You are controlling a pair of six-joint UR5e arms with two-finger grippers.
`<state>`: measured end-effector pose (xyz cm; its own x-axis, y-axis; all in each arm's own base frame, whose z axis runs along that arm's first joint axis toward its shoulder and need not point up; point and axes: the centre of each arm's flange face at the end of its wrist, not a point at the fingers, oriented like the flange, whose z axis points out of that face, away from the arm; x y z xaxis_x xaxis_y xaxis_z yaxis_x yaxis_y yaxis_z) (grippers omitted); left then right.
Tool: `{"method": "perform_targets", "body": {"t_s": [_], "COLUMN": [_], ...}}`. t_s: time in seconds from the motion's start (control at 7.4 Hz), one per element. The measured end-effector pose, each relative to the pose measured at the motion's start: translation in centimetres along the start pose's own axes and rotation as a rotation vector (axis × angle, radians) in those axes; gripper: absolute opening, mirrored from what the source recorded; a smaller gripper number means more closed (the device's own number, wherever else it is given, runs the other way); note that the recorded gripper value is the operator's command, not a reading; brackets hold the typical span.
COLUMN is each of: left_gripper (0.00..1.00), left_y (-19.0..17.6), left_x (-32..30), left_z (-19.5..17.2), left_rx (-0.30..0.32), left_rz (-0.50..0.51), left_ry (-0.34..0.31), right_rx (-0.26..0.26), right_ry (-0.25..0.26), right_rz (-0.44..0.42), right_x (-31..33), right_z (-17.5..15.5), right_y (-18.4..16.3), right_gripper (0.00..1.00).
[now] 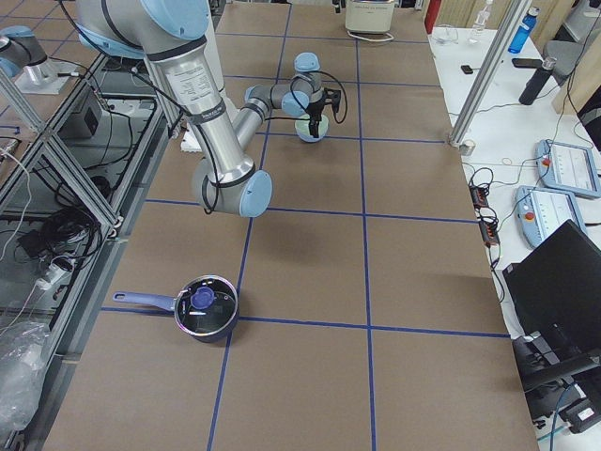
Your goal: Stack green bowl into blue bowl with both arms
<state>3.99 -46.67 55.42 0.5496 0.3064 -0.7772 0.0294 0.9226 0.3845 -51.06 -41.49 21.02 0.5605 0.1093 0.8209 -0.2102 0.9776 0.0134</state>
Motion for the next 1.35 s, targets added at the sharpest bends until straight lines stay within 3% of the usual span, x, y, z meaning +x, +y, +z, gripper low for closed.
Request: {"method": "perform_targets", "body": {"t_s": [0.41,0.81,1.08,1.35], "left_gripper": [0.97,0.97,0.97,0.97], "left_y": [0.0,0.0,0.0,0.0], "left_x": [0.0,0.0,-0.3,-1.1], "left_z": [-0.1,-0.3,-0.6,-1.6], "left_rx": [0.002,0.005,0.012,0.025], "left_rz": [0.008,0.009,0.004,0.001], "left_ry": [0.0,-0.002,-0.005,-0.01], "right_rx": [0.006,0.042,0.022,0.014], "right_ry": [-0.035,0.022,0.045,0.074], "right_rz": [-0.074,-0.187,-0.22,-0.194], "right_x": [6.2,16.9,27.0,36.0], "right_z": [-6.6,-11.5,-15.5,-18.0], "right_y": [-10.8,-19.3,-23.1,-24.1], "right_gripper": [1.0,1.0,1.0,1.0]}}
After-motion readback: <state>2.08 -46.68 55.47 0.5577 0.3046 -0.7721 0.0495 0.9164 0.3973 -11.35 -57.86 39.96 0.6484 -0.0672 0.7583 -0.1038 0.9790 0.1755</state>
